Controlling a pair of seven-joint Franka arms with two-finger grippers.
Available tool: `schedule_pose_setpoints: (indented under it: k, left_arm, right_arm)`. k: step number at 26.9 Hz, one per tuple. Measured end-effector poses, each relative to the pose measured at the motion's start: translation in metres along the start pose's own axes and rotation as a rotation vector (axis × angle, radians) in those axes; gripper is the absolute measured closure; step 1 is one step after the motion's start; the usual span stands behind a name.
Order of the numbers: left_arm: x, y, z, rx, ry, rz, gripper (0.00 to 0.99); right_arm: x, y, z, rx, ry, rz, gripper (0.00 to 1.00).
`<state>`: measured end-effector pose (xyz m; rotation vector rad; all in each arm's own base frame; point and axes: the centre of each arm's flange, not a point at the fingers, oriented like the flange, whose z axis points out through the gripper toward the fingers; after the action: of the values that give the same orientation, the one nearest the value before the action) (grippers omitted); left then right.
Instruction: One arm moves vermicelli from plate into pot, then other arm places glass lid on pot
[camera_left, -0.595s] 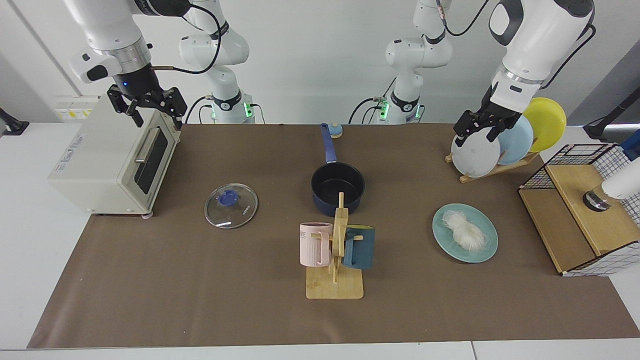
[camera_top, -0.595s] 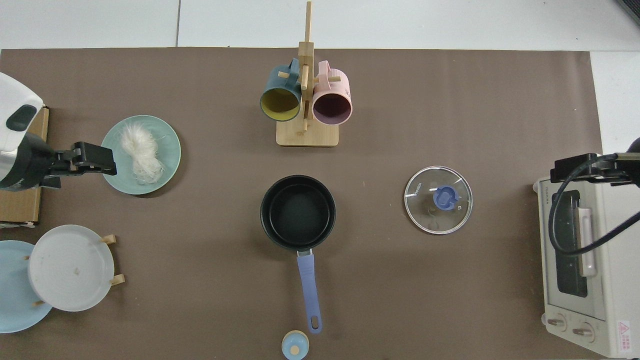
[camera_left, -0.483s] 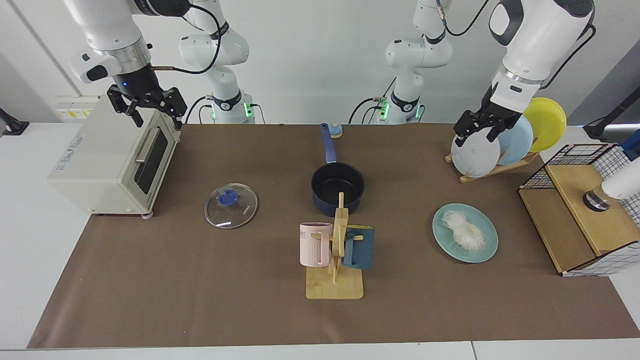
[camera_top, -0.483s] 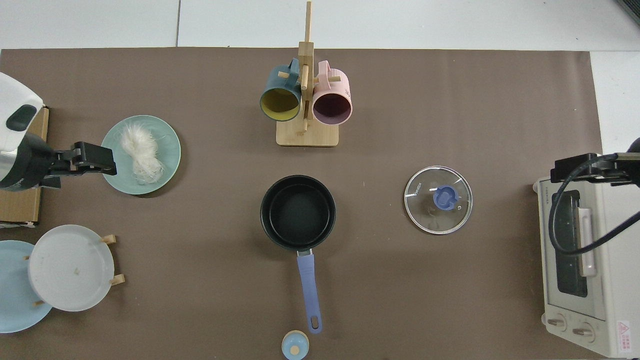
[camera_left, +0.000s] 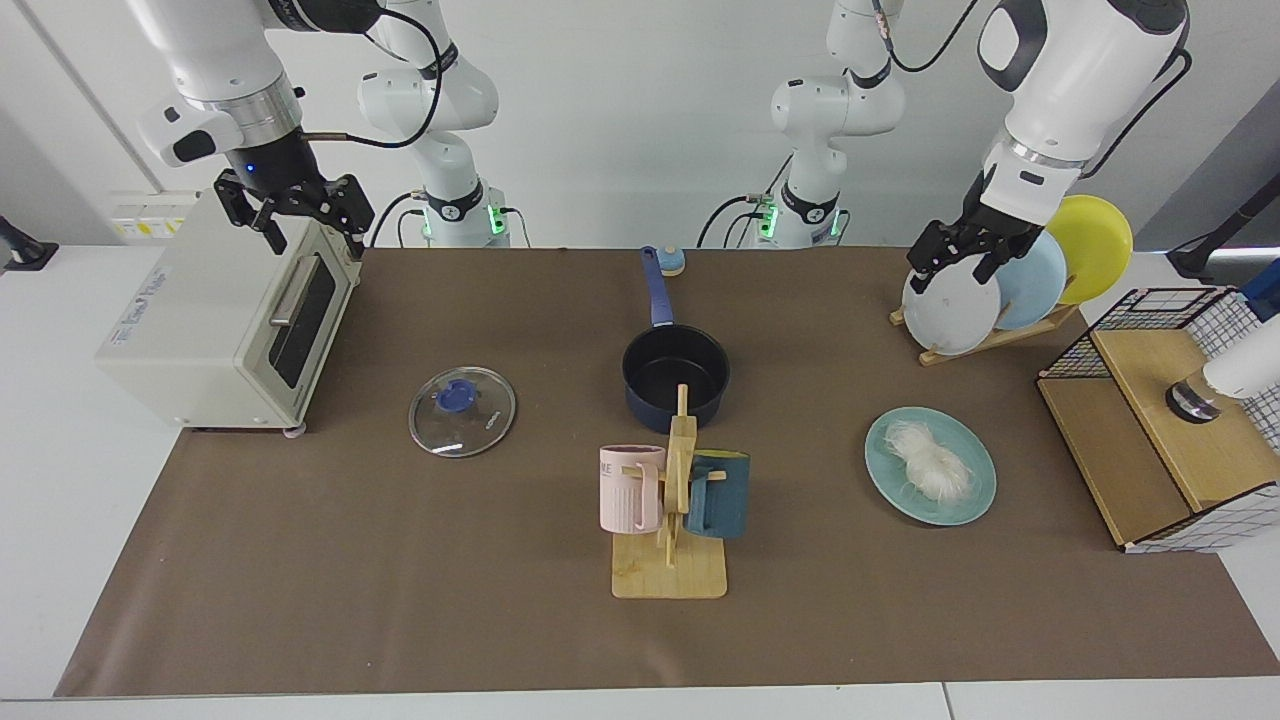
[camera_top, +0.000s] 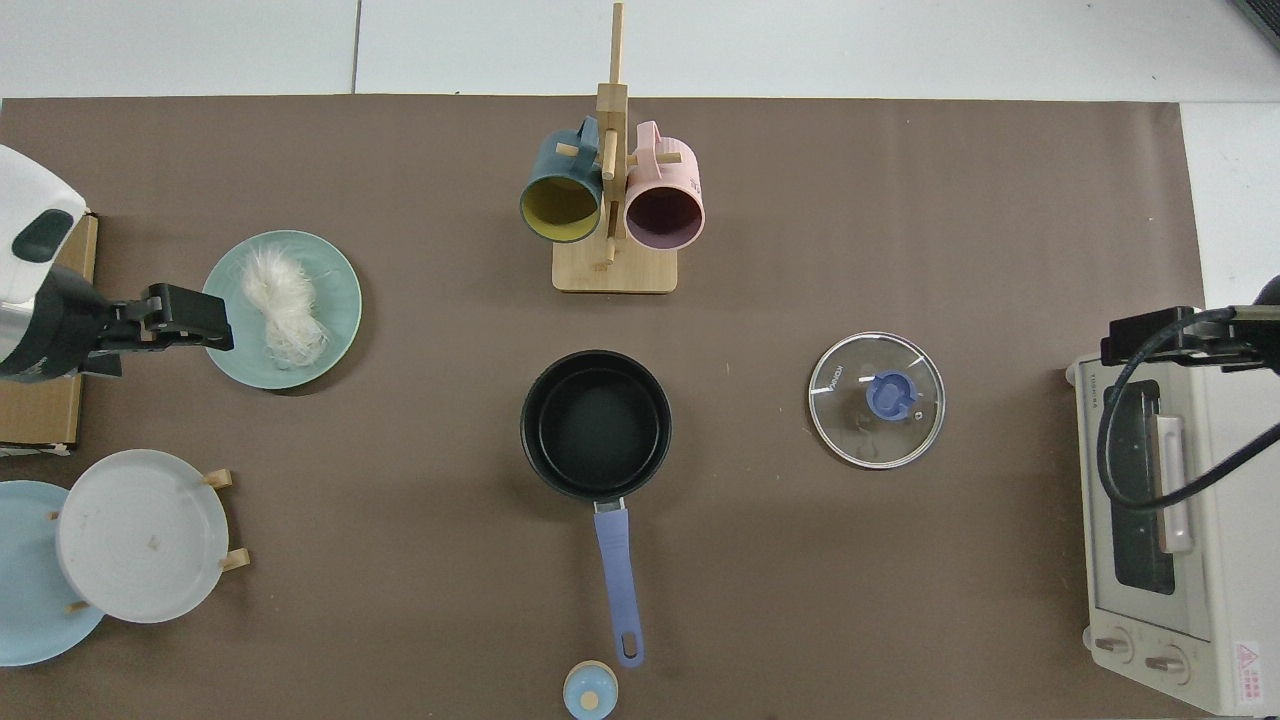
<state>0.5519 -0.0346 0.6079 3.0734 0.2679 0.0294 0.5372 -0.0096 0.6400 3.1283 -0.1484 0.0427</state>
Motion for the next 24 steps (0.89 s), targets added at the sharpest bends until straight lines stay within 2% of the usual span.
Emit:
schedule_pose_setpoints:
  k: [21,24]
  left_arm:
    - [0.0001,-0.0004,0.0000,0.000,0.000,-0.001,0.000]
    - [0.0001,-0.0005,0.0000,0.000,0.000,-0.001,0.000]
  right_arm:
    - [0.0006,0.0066,0.0005,0.000,0.000,0.008,0.00]
    - [0.0022,0.0042,0.0012,0.001,0.010,0.004,0.00]
